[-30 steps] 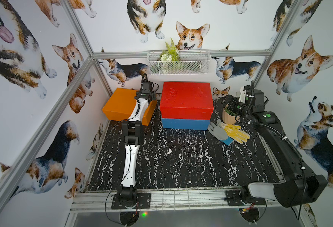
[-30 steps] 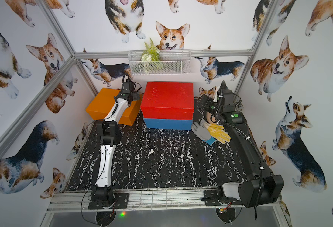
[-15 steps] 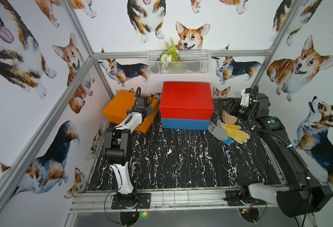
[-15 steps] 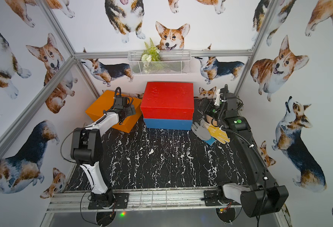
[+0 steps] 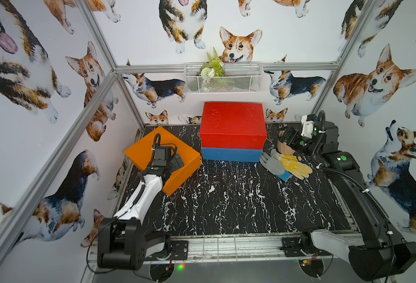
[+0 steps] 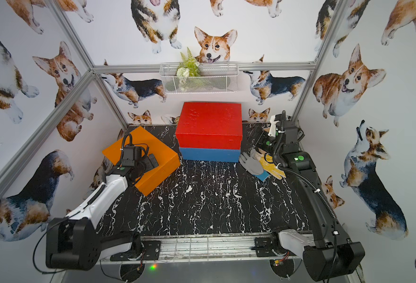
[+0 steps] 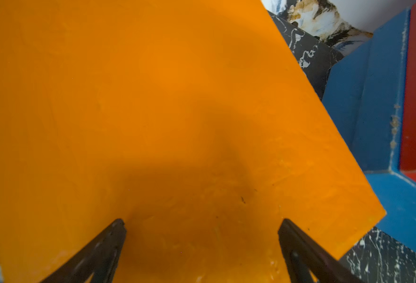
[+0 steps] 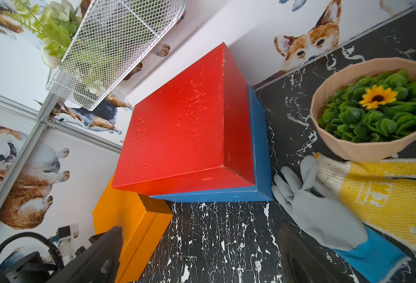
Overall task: Stack the shoeboxes
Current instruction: Move the shoebox to the center of the board.
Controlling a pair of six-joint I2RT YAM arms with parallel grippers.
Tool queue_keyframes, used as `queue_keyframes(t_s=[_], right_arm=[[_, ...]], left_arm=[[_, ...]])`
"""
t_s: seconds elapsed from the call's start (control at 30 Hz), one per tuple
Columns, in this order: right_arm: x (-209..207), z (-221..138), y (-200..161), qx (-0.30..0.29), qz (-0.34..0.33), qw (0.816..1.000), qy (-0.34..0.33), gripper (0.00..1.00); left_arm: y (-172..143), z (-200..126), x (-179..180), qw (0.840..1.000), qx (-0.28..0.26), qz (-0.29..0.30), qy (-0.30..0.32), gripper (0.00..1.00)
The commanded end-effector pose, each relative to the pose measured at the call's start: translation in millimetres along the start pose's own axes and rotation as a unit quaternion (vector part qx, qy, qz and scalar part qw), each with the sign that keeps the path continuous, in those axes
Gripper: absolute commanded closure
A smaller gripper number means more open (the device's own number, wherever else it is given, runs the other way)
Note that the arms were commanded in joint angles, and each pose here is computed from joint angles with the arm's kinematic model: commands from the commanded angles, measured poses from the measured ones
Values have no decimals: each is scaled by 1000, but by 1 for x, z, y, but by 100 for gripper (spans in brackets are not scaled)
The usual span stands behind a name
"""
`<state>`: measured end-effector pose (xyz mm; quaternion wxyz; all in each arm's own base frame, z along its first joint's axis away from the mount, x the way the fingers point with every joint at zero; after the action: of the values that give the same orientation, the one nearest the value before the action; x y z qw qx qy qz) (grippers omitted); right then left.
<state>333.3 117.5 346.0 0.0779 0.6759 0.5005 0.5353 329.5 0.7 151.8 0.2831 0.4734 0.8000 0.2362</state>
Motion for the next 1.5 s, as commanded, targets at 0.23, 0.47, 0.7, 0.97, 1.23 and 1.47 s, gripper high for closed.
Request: queue_keyframes(t_s=[0.23, 0.47, 0.7, 0.97, 1.23, 1.47], right_arm=[[57, 13, -48, 32, -68, 997, 22, 0], [91, 38, -101, 76, -95, 991, 47, 1], [115, 94, -149, 132, -114, 982, 65, 2], [135, 164, -206, 199, -118, 970, 78, 3], [140, 226, -265, 257, -118, 956, 77, 5], [145, 251, -299, 293, -106, 946, 86, 8]], left_arm=[[53, -50, 13, 993, -20, -96, -65, 0], [126, -29, 22, 988, -28, -143, -44, 0], [99, -21, 99, 969, -39, -243, 12, 0], [65, -18, 147, 958, -33, -283, 40, 0], [43, 3, 146, 956, -5, -292, 16, 0], [17, 6, 112, 965, 18, -262, -14, 0]])
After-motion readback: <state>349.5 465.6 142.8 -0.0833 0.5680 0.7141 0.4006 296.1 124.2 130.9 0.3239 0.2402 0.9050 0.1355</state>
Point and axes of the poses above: each gripper's point midway between its finger pads, its own z axis out along the fingers, its own x axis along the line the jaws close on, y = z × x, the point moved 1 cm from there along -z, back along the fingers, and after that the axes turned 1 degree about z, right-handed, at the moved point
